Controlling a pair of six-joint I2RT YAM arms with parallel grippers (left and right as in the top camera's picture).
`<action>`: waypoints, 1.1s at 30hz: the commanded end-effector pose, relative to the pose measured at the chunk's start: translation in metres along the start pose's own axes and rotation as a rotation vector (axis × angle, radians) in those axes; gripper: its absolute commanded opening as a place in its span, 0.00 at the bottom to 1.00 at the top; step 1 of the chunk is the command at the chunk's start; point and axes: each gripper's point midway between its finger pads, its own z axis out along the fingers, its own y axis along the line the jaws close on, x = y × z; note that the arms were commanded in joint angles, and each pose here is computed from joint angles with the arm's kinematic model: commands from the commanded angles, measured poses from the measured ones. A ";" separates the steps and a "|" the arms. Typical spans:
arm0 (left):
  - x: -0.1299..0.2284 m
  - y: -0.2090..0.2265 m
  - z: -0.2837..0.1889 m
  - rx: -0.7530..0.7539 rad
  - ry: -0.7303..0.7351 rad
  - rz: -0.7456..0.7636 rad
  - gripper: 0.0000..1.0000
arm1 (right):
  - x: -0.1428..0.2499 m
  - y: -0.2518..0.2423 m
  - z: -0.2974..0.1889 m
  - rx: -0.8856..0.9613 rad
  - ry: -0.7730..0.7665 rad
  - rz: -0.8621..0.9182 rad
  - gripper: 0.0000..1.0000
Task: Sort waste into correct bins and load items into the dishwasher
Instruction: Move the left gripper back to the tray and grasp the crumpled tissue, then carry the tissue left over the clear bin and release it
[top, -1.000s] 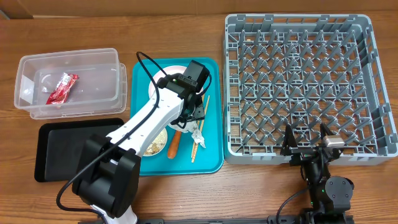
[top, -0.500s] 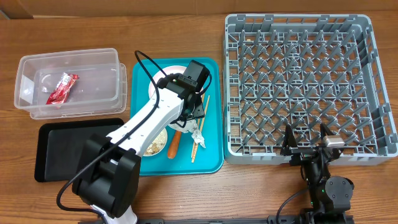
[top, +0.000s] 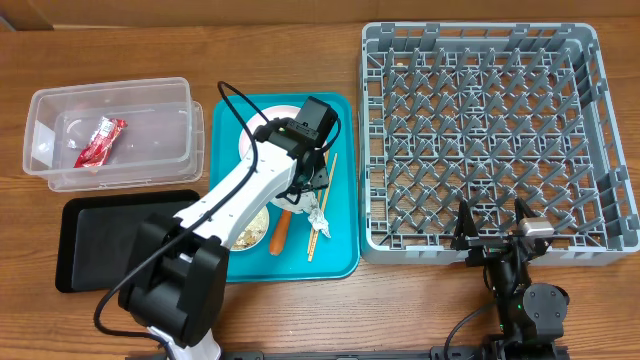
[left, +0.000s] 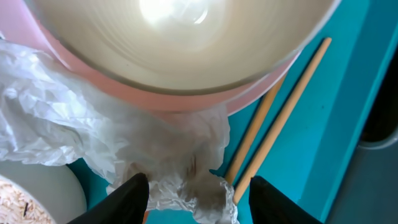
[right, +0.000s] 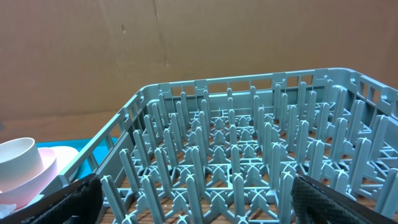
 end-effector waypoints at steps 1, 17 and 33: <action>0.004 0.004 0.010 -0.035 0.010 -0.010 0.53 | 0.001 -0.001 0.000 0.003 -0.009 0.000 1.00; 0.006 0.006 0.016 -0.048 0.025 -0.008 0.47 | 0.001 -0.001 0.000 0.003 -0.009 -0.001 1.00; 0.012 0.010 0.015 -0.064 0.049 -0.005 0.04 | 0.001 -0.001 0.000 0.003 -0.009 -0.001 1.00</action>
